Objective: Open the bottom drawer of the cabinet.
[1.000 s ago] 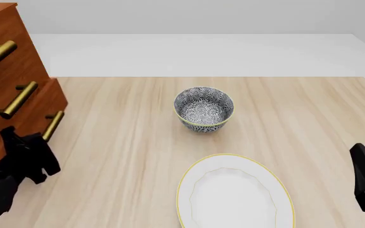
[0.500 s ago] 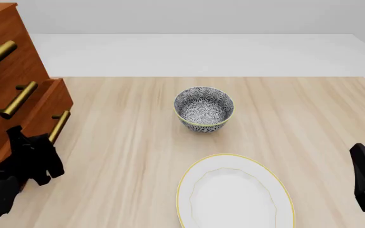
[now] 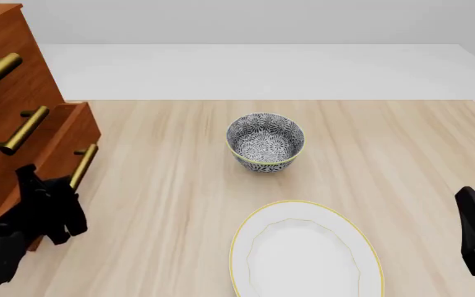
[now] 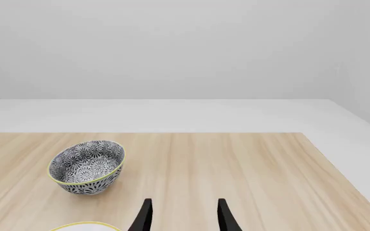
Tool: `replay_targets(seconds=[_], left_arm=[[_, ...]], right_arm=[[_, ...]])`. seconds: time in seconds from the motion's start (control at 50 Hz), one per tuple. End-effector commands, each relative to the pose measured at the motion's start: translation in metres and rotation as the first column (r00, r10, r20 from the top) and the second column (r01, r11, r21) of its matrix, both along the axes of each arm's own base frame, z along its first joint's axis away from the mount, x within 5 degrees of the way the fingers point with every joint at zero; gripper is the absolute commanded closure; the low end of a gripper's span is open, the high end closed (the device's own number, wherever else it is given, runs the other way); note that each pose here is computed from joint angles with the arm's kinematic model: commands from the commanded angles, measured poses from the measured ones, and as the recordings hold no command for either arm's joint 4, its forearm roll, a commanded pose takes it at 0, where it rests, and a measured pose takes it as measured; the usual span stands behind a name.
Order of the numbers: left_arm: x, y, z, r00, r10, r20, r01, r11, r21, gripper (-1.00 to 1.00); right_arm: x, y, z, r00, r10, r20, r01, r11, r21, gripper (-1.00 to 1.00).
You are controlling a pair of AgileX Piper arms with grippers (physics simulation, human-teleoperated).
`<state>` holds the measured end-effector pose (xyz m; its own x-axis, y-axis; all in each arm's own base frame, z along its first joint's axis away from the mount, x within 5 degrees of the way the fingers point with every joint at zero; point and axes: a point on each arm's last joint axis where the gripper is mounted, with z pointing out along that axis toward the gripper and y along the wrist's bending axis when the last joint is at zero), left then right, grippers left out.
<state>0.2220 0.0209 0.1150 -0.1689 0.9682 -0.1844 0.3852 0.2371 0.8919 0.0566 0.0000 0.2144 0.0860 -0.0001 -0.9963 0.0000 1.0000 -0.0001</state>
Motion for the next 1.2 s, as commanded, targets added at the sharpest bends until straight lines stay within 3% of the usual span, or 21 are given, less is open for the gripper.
replay_targets(seconds=[0.02, 0.68, 1.2], left_arm=[[-0.005, -0.003, 0.013, 0.997, -0.013, 0.070, 0.011, 1.000, 0.020, 1.00], [0.000, -0.013, 0.022, 0.996, -0.058, 0.066, 0.057, 0.998, 0.022, 1.00], [-0.002, -0.014, 0.013, 0.998, -0.060, 0.029, 0.060, 0.998, 0.013, 1.00]], right_arm=[[0.000, 0.000, 0.000, 1.000, 0.000, 0.000, 0.000, 1.000, 0.000, -1.00], [0.000, 0.000, 0.000, 1.000, 0.000, 0.000, 0.000, 1.000, 0.000, -1.00], [0.000, 0.000, 0.000, 1.000, 0.000, 0.000, 0.000, 1.000, 0.000, -1.00]])
